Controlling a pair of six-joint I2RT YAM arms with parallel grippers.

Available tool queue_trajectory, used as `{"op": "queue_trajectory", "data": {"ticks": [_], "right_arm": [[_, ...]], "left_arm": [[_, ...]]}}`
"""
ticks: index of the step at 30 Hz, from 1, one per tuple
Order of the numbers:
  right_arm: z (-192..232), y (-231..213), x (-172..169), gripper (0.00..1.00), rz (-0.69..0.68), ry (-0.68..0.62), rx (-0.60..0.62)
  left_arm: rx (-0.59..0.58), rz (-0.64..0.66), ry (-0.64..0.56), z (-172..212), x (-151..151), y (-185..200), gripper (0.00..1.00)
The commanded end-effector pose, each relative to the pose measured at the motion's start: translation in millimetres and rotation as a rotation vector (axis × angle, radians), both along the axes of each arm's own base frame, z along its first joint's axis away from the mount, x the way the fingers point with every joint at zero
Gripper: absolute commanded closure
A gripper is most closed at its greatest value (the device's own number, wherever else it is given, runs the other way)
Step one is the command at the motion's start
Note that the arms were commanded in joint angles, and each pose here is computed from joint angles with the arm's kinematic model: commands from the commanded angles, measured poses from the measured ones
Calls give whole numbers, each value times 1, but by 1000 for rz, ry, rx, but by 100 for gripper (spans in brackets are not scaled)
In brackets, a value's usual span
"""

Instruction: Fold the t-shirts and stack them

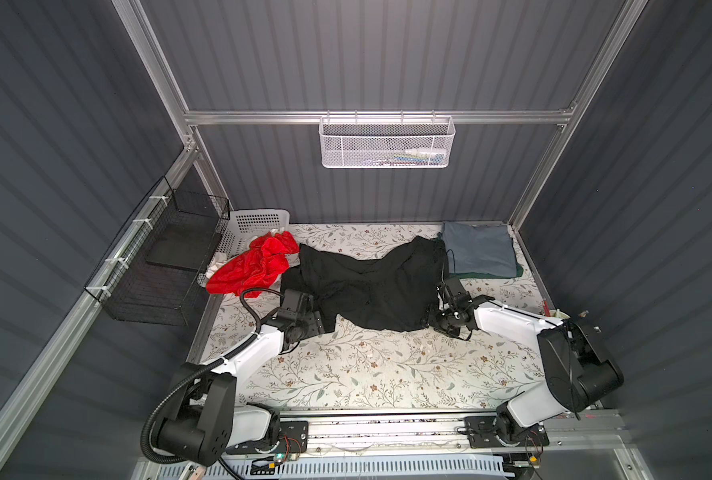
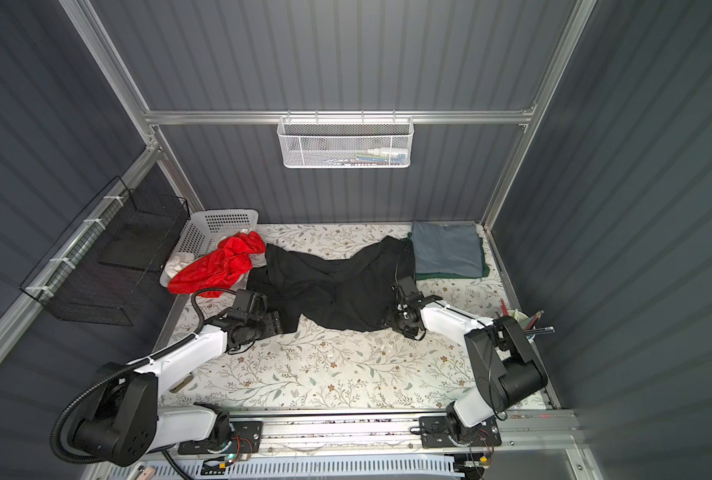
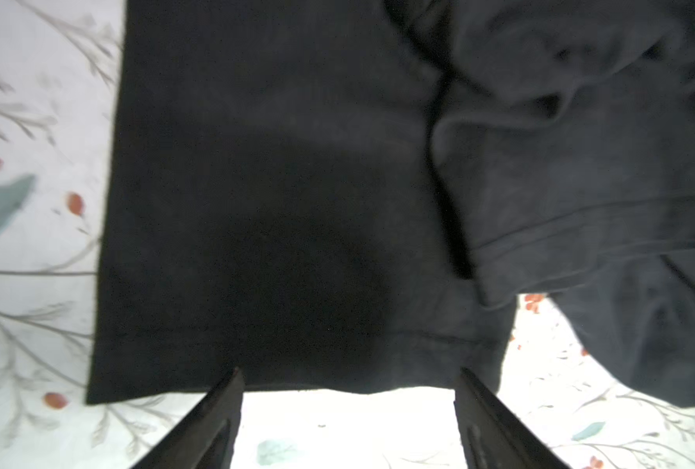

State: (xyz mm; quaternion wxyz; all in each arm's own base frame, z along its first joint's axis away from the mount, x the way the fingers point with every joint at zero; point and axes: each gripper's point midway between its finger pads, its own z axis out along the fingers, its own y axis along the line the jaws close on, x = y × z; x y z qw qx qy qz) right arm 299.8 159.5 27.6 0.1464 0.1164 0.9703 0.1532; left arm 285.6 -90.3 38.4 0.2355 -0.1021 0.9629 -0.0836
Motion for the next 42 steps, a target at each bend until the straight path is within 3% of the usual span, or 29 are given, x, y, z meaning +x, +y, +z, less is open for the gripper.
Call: {"op": "queue_trajectory", "data": {"ticks": [1,4,9,13,15,17,23,30,34,39,41,42], "right_arm": [[0,0,14,36,0,-38,-63],[-4,1,18,42,3,-37,-90],[-7,-1,27,50,4,-52,-139],[-10,-2,33,60,21,-63,-168],[-11,-4,36,68,31,-66,-191],[-11,-8,38,76,37,-68,-218],[5,-19,35,100,46,-55,-283],[60,-30,20,100,53,-86,-302],[103,-31,32,100,79,-164,-325],[148,-13,79,95,143,-262,-251],[156,-11,101,83,142,-255,-238],[155,-8,110,68,153,-239,-231]], "left_arm": [[-19,12,8,-9,3,-3,18],[0,21,29,-19,3,-1,20],[-1,28,55,-33,3,-2,36],[5,18,94,-43,3,-4,59],[5,21,104,-44,4,-4,76],[10,30,100,-42,4,-2,99],[18,33,43,-5,4,2,100],[26,50,-192,101,14,13,100],[52,34,-294,157,27,15,100],[33,17,-426,219,51,8,100],[22,7,-454,233,58,4,100],[14,0,-464,237,61,1,100]]}}
